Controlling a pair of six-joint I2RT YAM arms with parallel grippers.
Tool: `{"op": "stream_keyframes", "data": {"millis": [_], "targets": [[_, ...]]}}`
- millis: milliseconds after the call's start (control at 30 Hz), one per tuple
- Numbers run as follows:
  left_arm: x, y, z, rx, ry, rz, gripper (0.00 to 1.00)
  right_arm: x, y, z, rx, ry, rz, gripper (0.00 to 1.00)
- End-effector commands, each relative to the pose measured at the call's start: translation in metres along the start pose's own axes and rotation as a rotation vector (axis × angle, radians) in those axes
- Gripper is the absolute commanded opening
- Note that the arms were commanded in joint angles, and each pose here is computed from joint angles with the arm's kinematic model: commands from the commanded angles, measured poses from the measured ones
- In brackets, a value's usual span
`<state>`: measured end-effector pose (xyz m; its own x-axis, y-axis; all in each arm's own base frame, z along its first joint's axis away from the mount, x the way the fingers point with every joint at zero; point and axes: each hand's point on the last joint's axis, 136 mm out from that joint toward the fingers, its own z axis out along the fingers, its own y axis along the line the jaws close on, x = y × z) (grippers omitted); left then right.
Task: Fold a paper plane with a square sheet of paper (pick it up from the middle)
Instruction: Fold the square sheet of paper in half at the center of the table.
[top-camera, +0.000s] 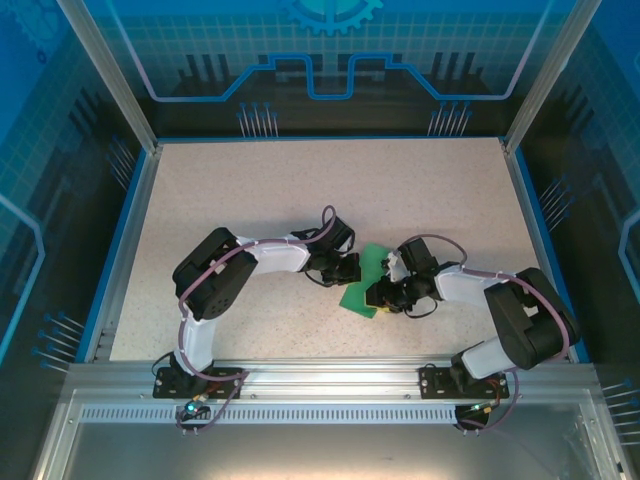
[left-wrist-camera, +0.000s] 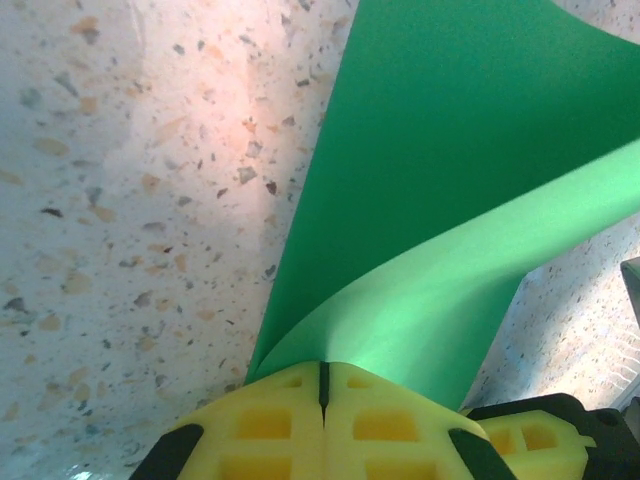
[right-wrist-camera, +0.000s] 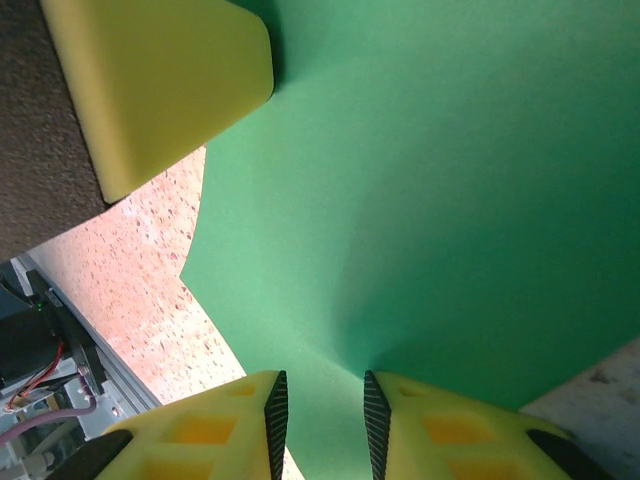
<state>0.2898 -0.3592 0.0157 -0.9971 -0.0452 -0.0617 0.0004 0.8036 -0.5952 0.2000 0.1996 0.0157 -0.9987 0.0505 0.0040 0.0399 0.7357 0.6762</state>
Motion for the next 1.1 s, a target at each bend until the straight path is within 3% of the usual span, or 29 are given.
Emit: {"op": "stream_keyframes", "data": {"millis": [0, 300, 667, 1067], "targets": [[0.011, 0.014, 0.009, -0.056, 0.046, 0.002, 0.0, 0.01, -0.003, -0.002, 0.019, 0.009, 0.008, 0.31], [0.011, 0.014, 0.01, -0.059, 0.048, 0.006, 0.0, 0.023, 0.017, -0.008, -0.025, 0.01, -0.036, 0.33], [0.011, 0.012, 0.008, -0.057, 0.049, 0.01, 0.0, 0.039, -0.018, 0.01, 0.094, 0.076, 0.018, 0.32], [0.013, 0.013, 0.007, -0.062, 0.055, 0.017, 0.0, -0.022, 0.013, -0.044, 0.008, -0.15, 0.013, 0.33]]}}
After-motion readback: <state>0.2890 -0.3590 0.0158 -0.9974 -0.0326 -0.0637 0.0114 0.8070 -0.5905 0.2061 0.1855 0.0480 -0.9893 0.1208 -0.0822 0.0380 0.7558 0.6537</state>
